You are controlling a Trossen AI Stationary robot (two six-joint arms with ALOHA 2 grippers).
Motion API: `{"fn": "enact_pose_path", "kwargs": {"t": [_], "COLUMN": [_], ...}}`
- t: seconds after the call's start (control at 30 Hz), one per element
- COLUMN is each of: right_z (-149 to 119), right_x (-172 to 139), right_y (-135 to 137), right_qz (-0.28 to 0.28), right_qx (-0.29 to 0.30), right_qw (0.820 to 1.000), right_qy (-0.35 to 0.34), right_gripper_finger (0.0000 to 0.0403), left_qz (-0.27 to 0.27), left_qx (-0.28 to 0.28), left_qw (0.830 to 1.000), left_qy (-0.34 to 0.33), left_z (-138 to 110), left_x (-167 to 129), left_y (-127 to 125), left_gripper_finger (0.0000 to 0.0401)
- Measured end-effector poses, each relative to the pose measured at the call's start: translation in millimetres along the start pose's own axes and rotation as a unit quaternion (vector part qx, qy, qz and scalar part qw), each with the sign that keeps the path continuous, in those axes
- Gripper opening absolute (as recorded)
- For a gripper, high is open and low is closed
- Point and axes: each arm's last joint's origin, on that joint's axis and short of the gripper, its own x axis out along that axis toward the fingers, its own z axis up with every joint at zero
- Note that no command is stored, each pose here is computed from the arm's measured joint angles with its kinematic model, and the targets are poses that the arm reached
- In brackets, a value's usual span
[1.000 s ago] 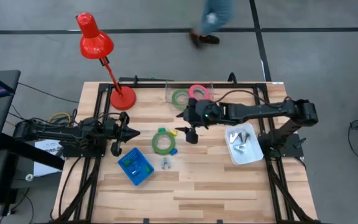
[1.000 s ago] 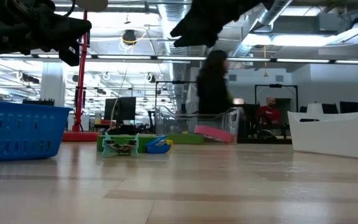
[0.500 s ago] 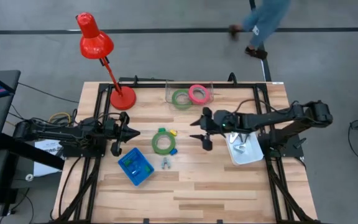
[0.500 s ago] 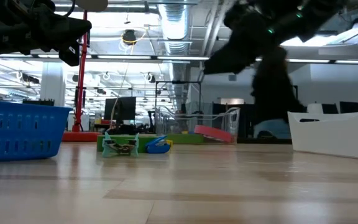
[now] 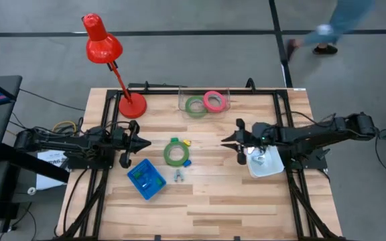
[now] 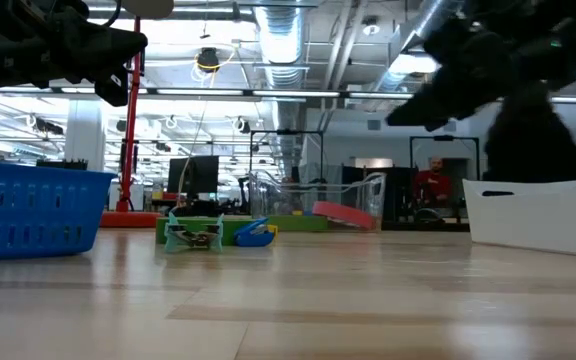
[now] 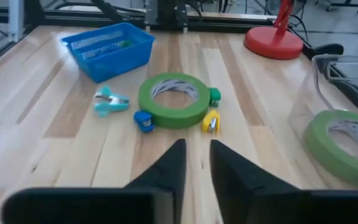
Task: Pick and place Stapler, Stapler remover, tape
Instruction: Put the green tape into the transparent bin
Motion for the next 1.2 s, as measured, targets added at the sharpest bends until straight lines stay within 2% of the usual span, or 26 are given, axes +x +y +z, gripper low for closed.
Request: {"fn": "enact_pose_path", "kwargs": {"t": [0.2, 0.63, 0.87, 1.03, 1.2], "right_z": [-25, -48, -59, -67, -71], "right_x": [-20, -45, -58, -63, -66], "right_y": [6, 20, 22, 21, 15], "right_qz": [0.013, 0.055, 0.070, 0.070, 0.047], "right_qx": [-0.005, -0.019, 0.006, 0.007, 0.014], "right_qw": [1.000, 0.997, 0.995, 0.993, 0.995], "right_qy": [-0.002, -0.043, -0.075, -0.093, -0.090], "right_gripper_finger": [0.0005, 0.0001, 0.0001, 0.0000, 0.0000], "left_qz": [0.000, 0.000, 0.000, 0.000, 0.000], "left_qx": [0.000, 0.000, 0.000, 0.000, 0.000], "left_qw": [1.000, 1.000, 1.000, 1.000, 1.000], "left_qy": [0.000, 0.000, 0.000, 0.000, 0.000], "left_z": [0, 0, 0, 0, 0], "left_x": [0, 0, 0, 0, 0], "left_y": [0, 0, 0, 0, 0], "left_gripper_finger": [0.0008, 0.0008, 0.0008, 0.0008, 0.0008]}}
